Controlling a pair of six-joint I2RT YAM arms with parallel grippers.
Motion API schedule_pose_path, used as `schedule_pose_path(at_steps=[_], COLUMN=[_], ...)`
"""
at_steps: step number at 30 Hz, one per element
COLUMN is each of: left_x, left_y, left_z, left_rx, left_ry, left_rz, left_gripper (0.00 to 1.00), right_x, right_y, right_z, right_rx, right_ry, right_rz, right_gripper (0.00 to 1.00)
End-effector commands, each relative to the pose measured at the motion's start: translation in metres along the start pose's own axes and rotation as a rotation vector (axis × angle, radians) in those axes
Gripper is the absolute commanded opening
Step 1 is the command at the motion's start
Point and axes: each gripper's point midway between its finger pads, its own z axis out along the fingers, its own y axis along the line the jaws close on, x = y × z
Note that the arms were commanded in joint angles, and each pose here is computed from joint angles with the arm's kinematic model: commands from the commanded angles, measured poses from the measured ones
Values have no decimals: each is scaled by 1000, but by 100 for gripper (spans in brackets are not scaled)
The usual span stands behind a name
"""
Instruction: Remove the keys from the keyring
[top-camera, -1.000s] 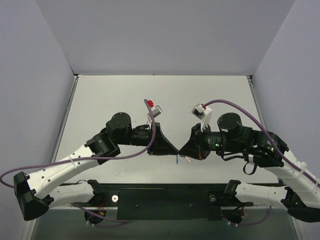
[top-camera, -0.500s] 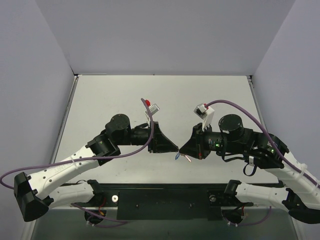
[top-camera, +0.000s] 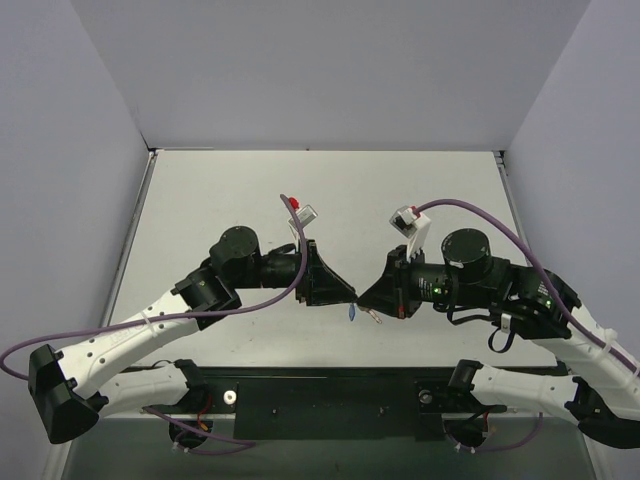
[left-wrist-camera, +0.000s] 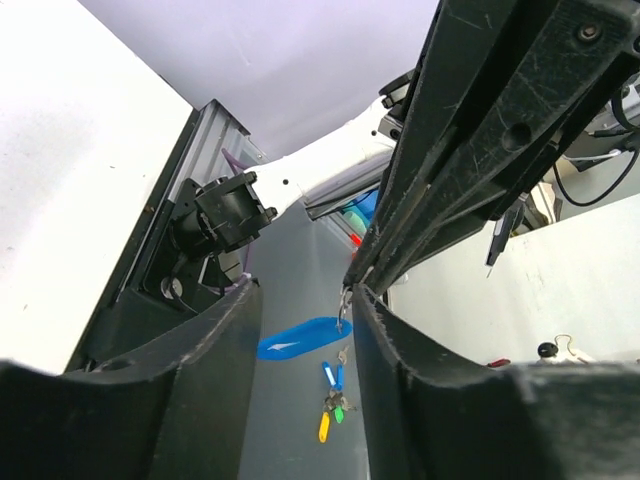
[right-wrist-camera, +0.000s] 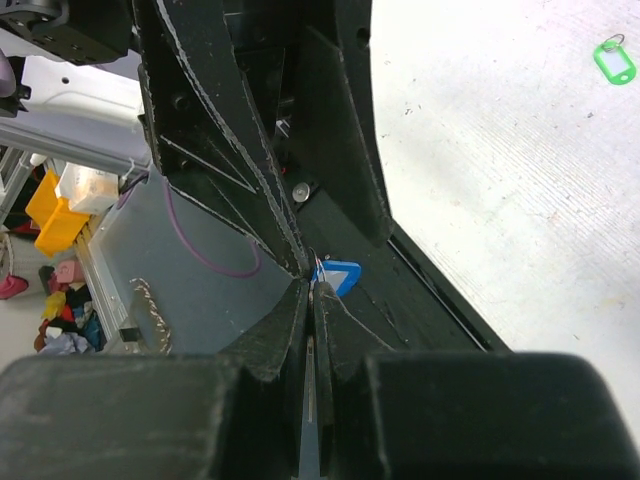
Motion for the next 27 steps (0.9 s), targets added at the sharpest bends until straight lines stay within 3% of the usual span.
schedule_pose_path(at_steps=[1,4,6,9,20,27], left_x=[-10,-13,-14,-16,-3,16], left_y=[-11,-14,-15,-18,-19,-12], left_z=[-3,-5,-7,-11,-23,-29], left_rx=[39,37,36,34,-4,14], left_ry=[-33,-35,-32,-23,241,412], left_rz=[54,70,94,133,344,363], left_gripper=[55,60,71,74,75,69], right_x=[-11,-10,-8,-5,10,12], right_y=[13,13,15,17,17,23], right_z=[-5,-5,-5,-5,-3,-2], right_rx=[-53,-58,-65,-81,-85,-113], right_ry=[-47,-40,-32,-13,87,125], right_rz=[-6,-5,-6,-8,-30,-29], right_gripper=[0,0,0,0,0,0])
